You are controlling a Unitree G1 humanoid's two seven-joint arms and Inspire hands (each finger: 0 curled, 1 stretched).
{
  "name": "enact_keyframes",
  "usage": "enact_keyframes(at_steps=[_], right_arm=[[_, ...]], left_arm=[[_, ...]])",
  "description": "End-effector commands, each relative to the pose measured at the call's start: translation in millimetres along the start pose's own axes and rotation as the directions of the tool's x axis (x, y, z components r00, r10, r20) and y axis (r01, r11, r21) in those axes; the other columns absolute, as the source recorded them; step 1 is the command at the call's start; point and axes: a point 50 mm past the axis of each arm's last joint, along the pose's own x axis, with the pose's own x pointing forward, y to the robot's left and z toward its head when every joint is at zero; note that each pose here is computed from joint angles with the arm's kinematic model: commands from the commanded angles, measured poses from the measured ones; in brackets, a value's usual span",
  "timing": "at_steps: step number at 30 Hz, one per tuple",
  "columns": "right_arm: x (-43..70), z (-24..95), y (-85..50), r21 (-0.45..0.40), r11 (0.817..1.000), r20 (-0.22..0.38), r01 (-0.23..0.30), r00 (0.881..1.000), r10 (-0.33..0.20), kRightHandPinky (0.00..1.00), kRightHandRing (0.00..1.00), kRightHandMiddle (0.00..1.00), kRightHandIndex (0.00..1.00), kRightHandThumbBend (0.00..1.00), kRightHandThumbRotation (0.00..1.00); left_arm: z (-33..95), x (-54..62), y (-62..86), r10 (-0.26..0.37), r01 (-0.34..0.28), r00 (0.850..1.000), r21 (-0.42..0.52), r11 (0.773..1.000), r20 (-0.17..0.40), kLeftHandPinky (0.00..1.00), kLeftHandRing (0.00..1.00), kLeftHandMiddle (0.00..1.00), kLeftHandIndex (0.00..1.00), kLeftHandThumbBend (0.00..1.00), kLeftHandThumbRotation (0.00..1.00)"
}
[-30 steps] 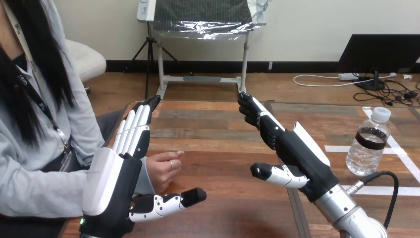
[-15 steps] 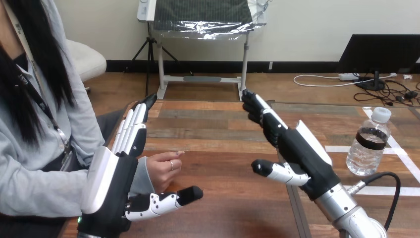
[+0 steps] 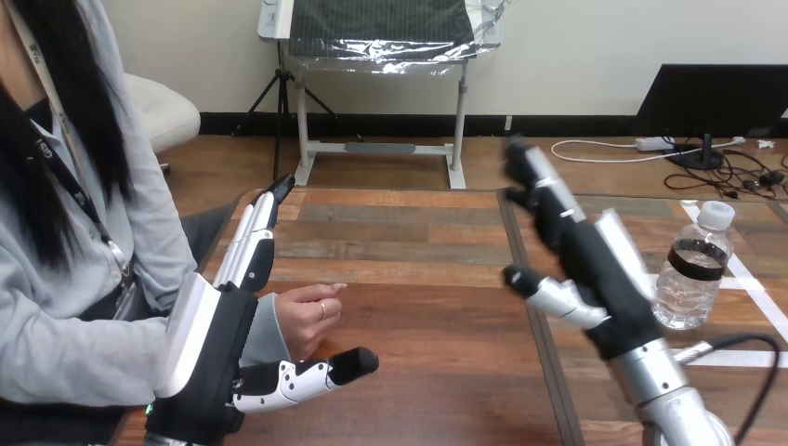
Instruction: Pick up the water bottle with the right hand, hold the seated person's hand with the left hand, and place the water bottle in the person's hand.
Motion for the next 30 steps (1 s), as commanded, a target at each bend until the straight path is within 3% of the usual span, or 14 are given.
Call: enact_keyframes(at_steps=[1, 9, 30], right_arm=[[23.7, 16.3, -22.6, -0.029, 0.993, 0.106, 0.118, 0.988, -0.114, 0.9, 1.0, 1.0, 1.0, 1.0, 0.7], [25.7, 17.6, -38.3, -0.037, 0.976, 0.106, 0.216, 0.972, -0.212, 0.91, 1.0, 1.0, 1.0, 1.0, 0.67], [36.3, 28.5, -82.9, -0.132, 0.925, 0.115, 0.356, 0.932, -0.343, 0.95, 1.0, 1.0, 1.0, 1.0, 0.71]], left_arm=[[2.9, 16.1, 5.3, 0.008, -0.008, 0.998, -0.006, 1.0, 0.066, 0.95, 1.0, 1.0, 1.0, 1.0, 0.72], [2.5, 15.1, 4.4, 0.001, -0.001, 0.998, -0.003, 1.0, 0.058, 0.95, 1.0, 1.0, 1.0, 1.0, 0.72], [0.8, 11.8, 8.2, -0.012, 0.012, 0.998, 0.007, 1.0, 0.054, 0.98, 1.0, 1.0, 1.0, 1.0, 0.72]])
